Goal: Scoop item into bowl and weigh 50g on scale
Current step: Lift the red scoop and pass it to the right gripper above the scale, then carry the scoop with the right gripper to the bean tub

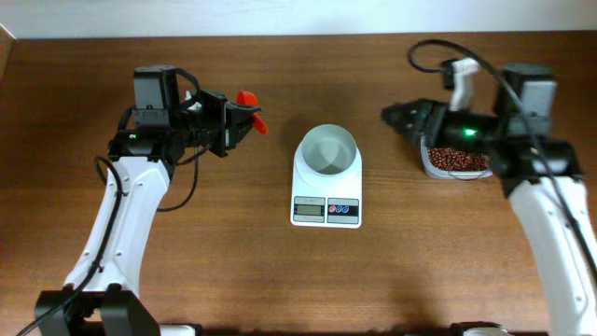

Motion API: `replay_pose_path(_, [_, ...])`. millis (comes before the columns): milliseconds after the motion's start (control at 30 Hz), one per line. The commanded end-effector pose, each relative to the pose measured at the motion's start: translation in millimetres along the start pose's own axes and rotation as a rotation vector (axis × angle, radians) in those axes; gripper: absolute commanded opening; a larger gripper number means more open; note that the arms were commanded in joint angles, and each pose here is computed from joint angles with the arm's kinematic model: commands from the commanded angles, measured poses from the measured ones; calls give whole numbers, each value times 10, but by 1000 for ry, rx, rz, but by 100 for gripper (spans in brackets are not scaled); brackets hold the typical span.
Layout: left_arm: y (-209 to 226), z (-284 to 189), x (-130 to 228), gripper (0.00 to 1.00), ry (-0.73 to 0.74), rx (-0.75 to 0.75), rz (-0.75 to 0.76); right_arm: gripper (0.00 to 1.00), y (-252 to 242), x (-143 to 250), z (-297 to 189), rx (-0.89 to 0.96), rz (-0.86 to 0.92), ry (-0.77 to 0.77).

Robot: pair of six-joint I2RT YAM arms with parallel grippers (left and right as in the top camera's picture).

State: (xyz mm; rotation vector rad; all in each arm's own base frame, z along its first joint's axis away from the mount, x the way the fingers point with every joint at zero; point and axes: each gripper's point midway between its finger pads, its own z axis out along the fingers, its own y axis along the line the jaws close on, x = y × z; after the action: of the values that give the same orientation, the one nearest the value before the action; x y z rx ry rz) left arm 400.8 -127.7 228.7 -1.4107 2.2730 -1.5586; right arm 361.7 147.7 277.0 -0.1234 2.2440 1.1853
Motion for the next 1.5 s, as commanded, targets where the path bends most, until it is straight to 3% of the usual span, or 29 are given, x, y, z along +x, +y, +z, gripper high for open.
replay_pose_path(0, [-119,17,232,0,66,25,-51,62,203,-19,148,77,-8,-21])
replay_pose_path(333, [-205,306,499,0,28,36,-25,68,517,189,557,353,-136,-97])
replay_pose_path(567, [-134,378,429,0,-69,10,-23,67,875,321,734,278,-207,-98])
replay_pose_path(867, [-102,473,577,0,-61,-2,-31,66,753,385,967,321,-117,-98])
replay_pose_path(933, [-102,495,636,0,-45,-3,-22,60,676,381,1009,350,-115,-100])
replay_pose_path(1033, [-93,506,691,0,-22,-8,-19,38,558,396,1089,386,-101,-96])
replay_pose_path(1200, [-91,506,697,0,-18,-8,-18,18,545,295,1137,391,-108,-141])
replay_pose_path(1300, [-91,506,697,0,-18,-8,-15,21,551,228,1129,396,-113,-173])
replay_pose_path(1333, [-90,506,696,0,-19,-9,-15,34,579,209,1135,384,-115,-180])
replay_pose_path(1367, [-91,506,696,0,-19,-8,-15,38,585,202,1135,382,-115,-184])
replay_pose_path(1467, [-91,506,696,0,-19,-8,-15,40,596,198,1139,377,-116,-185])
